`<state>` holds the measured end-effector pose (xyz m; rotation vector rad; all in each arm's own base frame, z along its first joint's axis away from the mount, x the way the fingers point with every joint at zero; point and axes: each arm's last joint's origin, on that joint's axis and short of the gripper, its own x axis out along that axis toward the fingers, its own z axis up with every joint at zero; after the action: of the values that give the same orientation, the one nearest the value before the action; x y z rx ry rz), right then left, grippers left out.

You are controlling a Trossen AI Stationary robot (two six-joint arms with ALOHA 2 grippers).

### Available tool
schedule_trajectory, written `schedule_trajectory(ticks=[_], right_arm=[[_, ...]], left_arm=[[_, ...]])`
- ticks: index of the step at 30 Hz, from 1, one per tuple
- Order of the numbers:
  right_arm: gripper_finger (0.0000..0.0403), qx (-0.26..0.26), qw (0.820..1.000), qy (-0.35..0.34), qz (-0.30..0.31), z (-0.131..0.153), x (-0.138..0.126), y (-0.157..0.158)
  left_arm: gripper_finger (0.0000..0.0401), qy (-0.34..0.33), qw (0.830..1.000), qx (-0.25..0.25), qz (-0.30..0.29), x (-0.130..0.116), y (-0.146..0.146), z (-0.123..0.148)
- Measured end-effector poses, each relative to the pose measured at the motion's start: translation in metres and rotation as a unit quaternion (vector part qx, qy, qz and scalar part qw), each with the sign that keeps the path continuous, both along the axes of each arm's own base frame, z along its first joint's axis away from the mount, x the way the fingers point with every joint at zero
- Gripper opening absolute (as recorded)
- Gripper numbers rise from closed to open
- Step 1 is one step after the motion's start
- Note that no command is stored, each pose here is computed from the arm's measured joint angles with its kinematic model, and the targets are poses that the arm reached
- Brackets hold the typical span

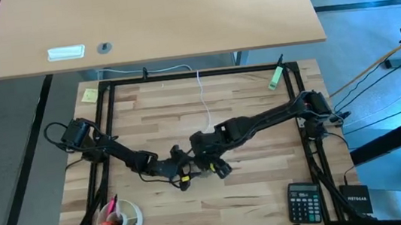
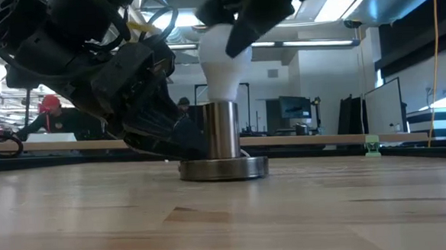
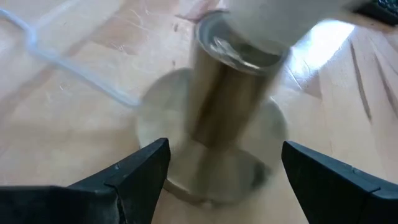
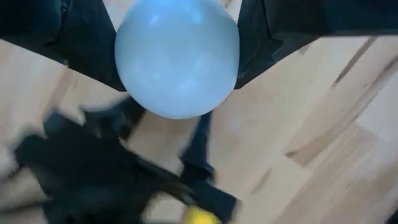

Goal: Screw lightbulb
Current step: Remove the white lightbulb from the silver lamp

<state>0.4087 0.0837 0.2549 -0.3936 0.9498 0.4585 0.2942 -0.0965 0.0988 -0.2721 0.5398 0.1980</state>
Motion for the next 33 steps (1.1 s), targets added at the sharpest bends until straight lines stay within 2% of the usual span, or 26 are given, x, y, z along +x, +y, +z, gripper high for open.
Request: schedule_trajectory(ticks=[5, 10, 12, 16, 20, 23, 26, 29, 33], right_arm=[[0.0262, -0.018, 0.996, -0.025, 0.082, 0.009, 0.001, 0.003], [0.0263, -0.026, 0.994, -0.029, 0.098, 0.029, 0.001, 0.002], [0.0261, -0.027, 0.997, -0.017, 0.076, 0.044, -0.002, 0.001], [0.0262, -0.019, 0.999, 0.029, -0.008, 0.079, -0.015, -0.003], [0.0263, -0.018, 0.986, 0.122, -0.11, 0.092, -0.038, -0.011], [0.0263, -0.039, 0.966, 0.179, -0.183, 0.085, -0.055, -0.021], [0.0263, -0.07, 0.948, 0.197, -0.24, 0.067, -0.068, -0.035], [0.0263, -0.078, 0.936, 0.206, -0.275, 0.038, -0.082, -0.055], [0.0263, -0.079, 0.911, 0.252, -0.317, -0.017, -0.104, -0.087]], left_arm=[[0.0304, -0.001, 1.0, -0.001, -0.001, 0.0, 0.0, 0.0], [0.0304, 0.0, 1.0, -0.001, -0.001, 0.0, 0.0, 0.0], [0.0304, 0.0, 1.0, -0.001, -0.001, 0.0, 0.0, 0.0], [0.0304, 0.0, 1.0, -0.001, -0.001, 0.0, 0.0, 0.0], [0.0304, 0.0, 1.0, -0.001, -0.001, 0.0, 0.0, 0.0], [0.0304, -0.001, 1.0, -0.003, 0.0, 0.0, 0.0, 0.0], [0.0304, -0.001, 1.0, -0.002, -0.001, 0.0, 0.0, 0.0], [0.0304, -0.002, 1.0, 0.0, -0.002, 0.0, 0.0, 0.0], [0.0304, -0.002, 1.0, 0.005, -0.005, 0.0, 0.0, 0.0]])
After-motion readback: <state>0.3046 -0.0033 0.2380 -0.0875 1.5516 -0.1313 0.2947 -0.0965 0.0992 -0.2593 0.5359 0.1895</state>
